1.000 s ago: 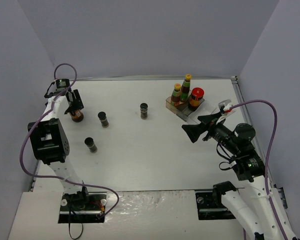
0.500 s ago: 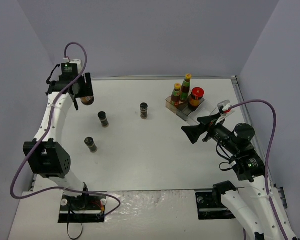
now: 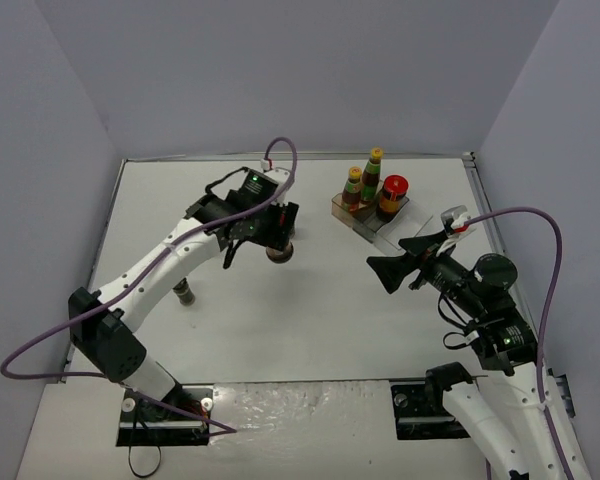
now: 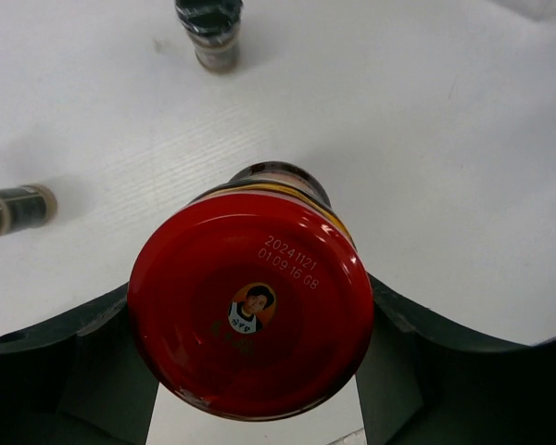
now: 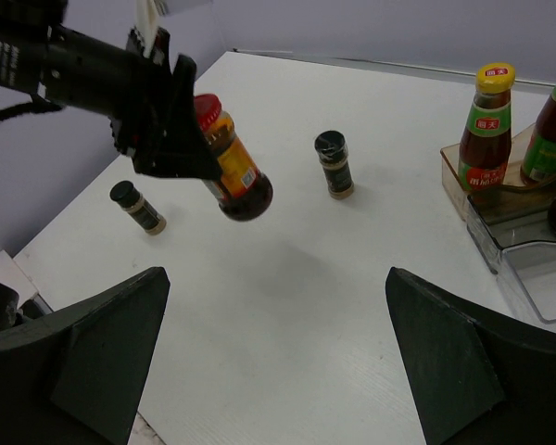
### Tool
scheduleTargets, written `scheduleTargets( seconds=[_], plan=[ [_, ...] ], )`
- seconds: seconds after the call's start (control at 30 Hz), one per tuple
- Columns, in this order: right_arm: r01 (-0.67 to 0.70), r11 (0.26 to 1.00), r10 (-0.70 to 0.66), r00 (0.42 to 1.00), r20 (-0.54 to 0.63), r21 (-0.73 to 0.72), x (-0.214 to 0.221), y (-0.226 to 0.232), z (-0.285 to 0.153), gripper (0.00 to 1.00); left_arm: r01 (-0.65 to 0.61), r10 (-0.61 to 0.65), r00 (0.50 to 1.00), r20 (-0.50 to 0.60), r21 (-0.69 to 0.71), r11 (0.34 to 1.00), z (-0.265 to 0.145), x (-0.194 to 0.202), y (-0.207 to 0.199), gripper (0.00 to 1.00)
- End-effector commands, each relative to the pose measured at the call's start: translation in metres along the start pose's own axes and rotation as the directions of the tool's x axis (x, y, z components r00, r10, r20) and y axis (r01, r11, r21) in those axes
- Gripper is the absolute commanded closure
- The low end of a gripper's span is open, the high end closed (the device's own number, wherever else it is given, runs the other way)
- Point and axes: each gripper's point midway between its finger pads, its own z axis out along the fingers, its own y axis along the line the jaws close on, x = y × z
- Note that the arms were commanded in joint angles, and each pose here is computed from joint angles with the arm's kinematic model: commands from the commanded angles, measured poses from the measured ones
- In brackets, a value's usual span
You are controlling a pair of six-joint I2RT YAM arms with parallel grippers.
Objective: Organize the condiment bottles
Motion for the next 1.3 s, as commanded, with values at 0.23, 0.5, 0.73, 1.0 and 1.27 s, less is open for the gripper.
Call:
scheduleTargets(
  seconds=[0.23,0.5,0.73,1.0,1.27],
  plan=[
    [0.036,0.999,-0.036,0.999,-0.018,0.021,0.012,-0.007,-0.001,0.0,-0.016,0.005,0.99,0.144,0.078,0.997,0.06,0.001,-0.064,1.0],
    [0.01,1.0,-0.008,0.997,-0.077,0.026,0.035,-0.015,0.005,0.0,-0.036,0.03,0.994,0.109,0.054,0.998,0.088,0.027,-0.067,0.95],
    [0.023,1.0,-0.021,0.997,-0.076,0.02,0.035,-0.015,0.005,0.0,-0.065,0.062,0.995,0.073,0.035,0.997,0.095,0.046,-0.069,0.51],
    [0.03,0.999,-0.028,0.996,-0.079,0.014,0.03,-0.014,0.008,0.0,-0.065,0.06,0.985,0.159,0.027,0.997,0.049,0.015,-0.065,0.03],
    [0.008,1.0,-0.005,0.992,-0.127,0.027,0.033,-0.021,0.021,0.0,-0.009,0.032,0.948,0.316,-0.074,0.997,-0.048,-0.021,-0.024,0.03]
  ],
)
